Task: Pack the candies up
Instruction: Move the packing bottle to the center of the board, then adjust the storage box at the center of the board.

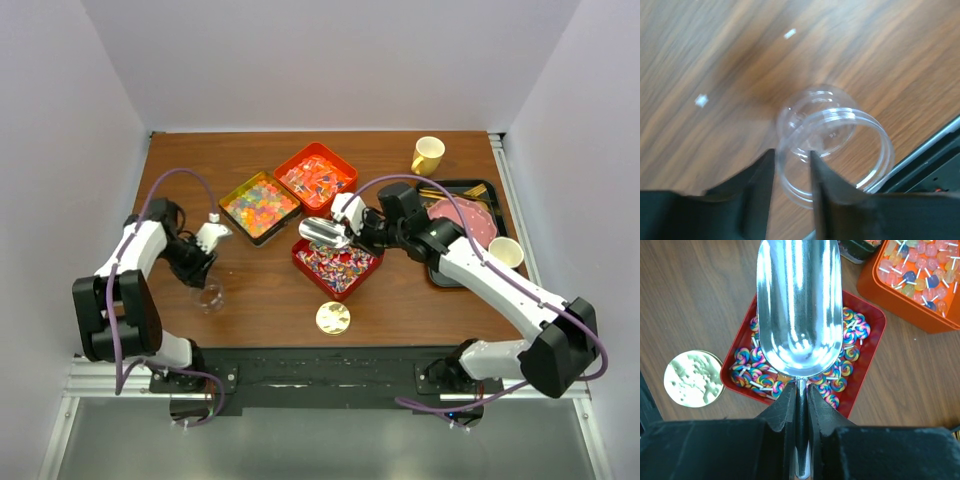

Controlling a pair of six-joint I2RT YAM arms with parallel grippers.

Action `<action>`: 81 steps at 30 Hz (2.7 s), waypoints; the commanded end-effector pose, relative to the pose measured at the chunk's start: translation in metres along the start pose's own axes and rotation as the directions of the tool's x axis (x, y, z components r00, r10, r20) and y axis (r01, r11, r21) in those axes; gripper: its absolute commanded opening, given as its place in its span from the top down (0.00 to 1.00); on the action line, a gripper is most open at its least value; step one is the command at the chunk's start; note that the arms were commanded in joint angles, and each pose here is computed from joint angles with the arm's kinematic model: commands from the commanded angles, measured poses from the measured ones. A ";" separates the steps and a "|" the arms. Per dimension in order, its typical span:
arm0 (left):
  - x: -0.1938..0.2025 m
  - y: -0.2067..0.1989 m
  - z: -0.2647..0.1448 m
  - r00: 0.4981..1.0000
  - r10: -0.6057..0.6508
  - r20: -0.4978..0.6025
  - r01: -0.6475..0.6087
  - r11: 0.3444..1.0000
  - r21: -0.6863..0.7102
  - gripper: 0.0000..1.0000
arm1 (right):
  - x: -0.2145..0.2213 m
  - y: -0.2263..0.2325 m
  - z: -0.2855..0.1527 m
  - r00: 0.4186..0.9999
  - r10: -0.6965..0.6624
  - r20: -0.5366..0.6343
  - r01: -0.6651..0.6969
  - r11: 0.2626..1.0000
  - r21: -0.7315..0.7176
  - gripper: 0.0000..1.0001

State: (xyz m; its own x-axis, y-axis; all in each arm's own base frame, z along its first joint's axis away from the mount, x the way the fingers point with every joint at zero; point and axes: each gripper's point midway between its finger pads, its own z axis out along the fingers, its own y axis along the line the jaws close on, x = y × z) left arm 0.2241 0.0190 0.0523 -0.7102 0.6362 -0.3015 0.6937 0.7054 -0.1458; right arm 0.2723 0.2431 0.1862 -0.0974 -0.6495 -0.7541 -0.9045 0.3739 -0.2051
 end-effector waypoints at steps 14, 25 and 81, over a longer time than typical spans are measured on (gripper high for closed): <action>-0.110 -0.080 0.028 0.981 -0.056 0.184 0.004 0.962 0.271 0.73 | 0.032 -0.031 -0.031 0.998 0.067 -0.017 -0.064 0.988 0.139 1.00; -0.154 -0.126 0.015 0.963 -0.145 0.228 0.032 0.900 0.435 0.58 | 0.042 -0.042 -0.032 0.997 0.076 -0.020 -0.071 0.981 0.181 1.00; -0.320 -0.121 0.077 0.928 -0.208 0.309 0.125 0.955 0.269 0.65 | 0.090 -0.110 -0.084 0.582 -0.439 -0.684 0.346 0.895 -0.280 1.00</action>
State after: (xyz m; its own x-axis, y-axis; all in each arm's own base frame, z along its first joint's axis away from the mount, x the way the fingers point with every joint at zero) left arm 0.3778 -0.2875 0.0664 -0.7614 0.3850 -0.5215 0.6166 0.6784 -0.3995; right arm 0.3232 0.1093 0.1753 0.0410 -0.9967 -0.0701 -0.9632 -0.0208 -0.2679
